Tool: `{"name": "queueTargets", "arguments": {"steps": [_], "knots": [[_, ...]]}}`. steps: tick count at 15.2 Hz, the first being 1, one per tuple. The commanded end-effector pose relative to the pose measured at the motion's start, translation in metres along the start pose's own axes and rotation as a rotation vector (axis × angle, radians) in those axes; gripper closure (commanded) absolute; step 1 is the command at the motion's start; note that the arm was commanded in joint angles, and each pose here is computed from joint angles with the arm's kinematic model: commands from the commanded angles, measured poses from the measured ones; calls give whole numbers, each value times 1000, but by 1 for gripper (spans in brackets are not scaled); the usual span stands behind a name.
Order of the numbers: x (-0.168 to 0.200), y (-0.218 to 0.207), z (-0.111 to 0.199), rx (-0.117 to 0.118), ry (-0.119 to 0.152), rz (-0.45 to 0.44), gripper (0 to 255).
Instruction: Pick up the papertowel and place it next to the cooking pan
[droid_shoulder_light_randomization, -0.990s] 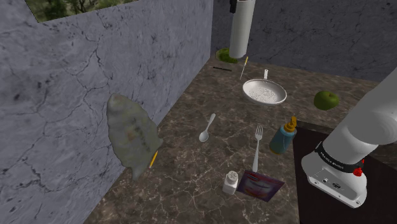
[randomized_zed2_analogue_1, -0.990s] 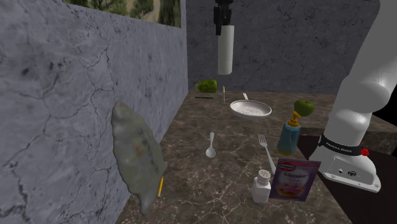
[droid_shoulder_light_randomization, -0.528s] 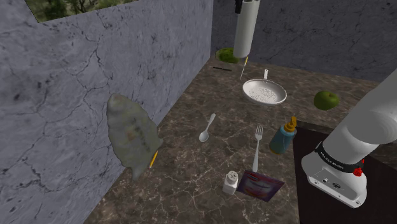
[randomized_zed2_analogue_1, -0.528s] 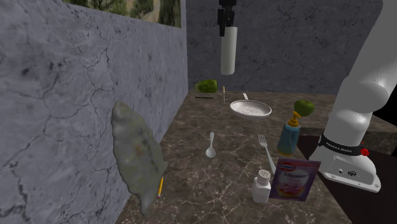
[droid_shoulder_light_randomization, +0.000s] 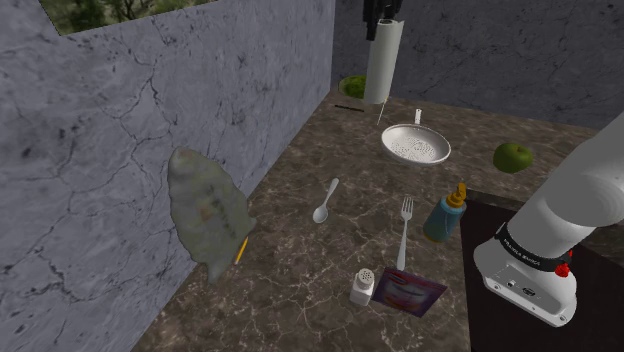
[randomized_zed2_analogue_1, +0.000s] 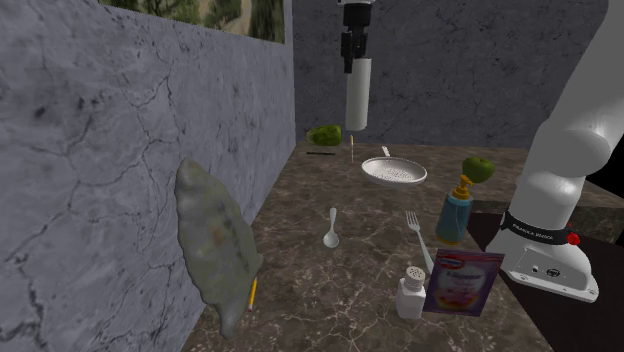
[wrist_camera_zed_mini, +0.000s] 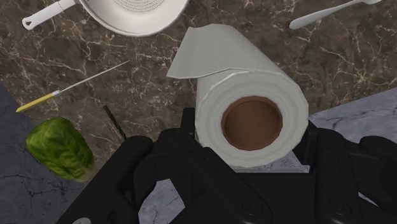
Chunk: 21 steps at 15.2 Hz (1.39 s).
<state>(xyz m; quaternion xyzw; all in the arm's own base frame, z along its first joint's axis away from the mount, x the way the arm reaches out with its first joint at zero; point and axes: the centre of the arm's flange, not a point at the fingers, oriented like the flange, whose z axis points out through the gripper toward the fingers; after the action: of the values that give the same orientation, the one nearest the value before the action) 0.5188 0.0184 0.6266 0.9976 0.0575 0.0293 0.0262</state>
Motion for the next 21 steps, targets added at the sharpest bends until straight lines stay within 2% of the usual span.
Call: {"name": "queueTargets", "arguments": {"steps": [1,21], "knots": [[-1,0,10,0,1,0,255],[-7,-6,115,0,1,0,255]]}}
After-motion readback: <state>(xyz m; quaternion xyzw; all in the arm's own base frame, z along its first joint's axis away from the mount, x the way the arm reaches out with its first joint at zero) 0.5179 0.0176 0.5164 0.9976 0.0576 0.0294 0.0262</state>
